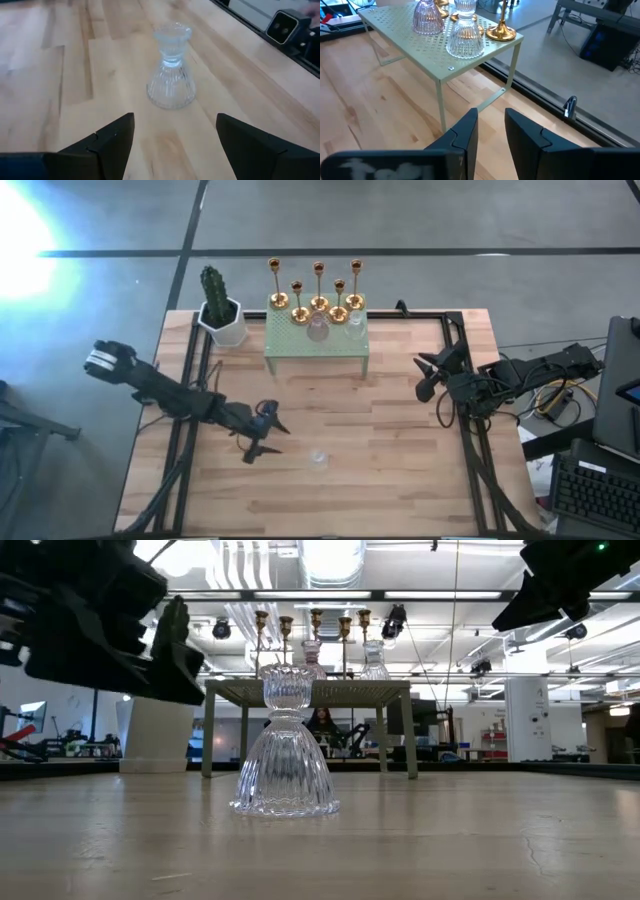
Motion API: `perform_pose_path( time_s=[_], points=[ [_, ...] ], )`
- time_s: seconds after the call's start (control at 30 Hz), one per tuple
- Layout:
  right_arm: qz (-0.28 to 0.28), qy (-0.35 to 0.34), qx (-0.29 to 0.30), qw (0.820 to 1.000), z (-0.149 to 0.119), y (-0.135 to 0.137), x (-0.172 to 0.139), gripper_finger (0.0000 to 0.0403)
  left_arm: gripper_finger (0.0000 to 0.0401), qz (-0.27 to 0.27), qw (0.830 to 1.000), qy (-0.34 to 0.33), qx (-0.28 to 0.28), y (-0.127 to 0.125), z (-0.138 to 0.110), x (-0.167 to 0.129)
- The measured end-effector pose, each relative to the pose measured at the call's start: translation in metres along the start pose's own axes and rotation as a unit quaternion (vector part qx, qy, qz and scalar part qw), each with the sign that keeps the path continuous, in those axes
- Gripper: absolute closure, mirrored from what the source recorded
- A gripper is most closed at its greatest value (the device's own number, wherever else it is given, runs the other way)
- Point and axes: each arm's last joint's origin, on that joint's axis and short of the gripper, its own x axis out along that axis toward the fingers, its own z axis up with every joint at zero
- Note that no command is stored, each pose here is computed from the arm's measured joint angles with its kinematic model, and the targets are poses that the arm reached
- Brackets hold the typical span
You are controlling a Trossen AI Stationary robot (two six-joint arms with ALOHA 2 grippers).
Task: Pick & Place candle stick holders
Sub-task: Put the transparent candle holder on the shelf
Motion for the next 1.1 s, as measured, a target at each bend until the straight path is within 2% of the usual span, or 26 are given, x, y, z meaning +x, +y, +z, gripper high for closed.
perform_pose_path(
  time_s=[0.2, 0.37, 0.5, 0.77, 1.1],
  points=[
    [0.0, 0.0, 0.0, 1.0, 0.0, 0.0, 0.0, 0.0322, 0.012, -0.018, 0.999, 0.034, -0.008, 0.0, 0.003, 0.03],
    [0.0, 0.0, 0.0, 1.0, 0.0, 0.0, 0.0, 0.0331, 0.0122, -0.03, 0.999, 0.022, 0.006, 0.0, 0.011, 0.051],
    [0.0, 0.0, 0.0, 1.0, 0.0, 0.0, 0.0, 0.0335, 0.0123, -0.032, 0.999, -0.013, 0.012, 0.001, 0.014, 0.062],
    [0.0, 0.0, 0.0, 1.0, 0.0, 0.0, 0.0, 0.0322, 0.0124, -0.031, 0.999, -0.035, 0.0, 0.002, 0.009, 0.078],
    [0.0, 0.0, 0.0, 1.0, 0.0, 0.0, 0.0, 0.0311, 0.0124, -0.029, 0.997, -0.065, 0.005, 0.003, 0.022, 0.108]
  ],
)
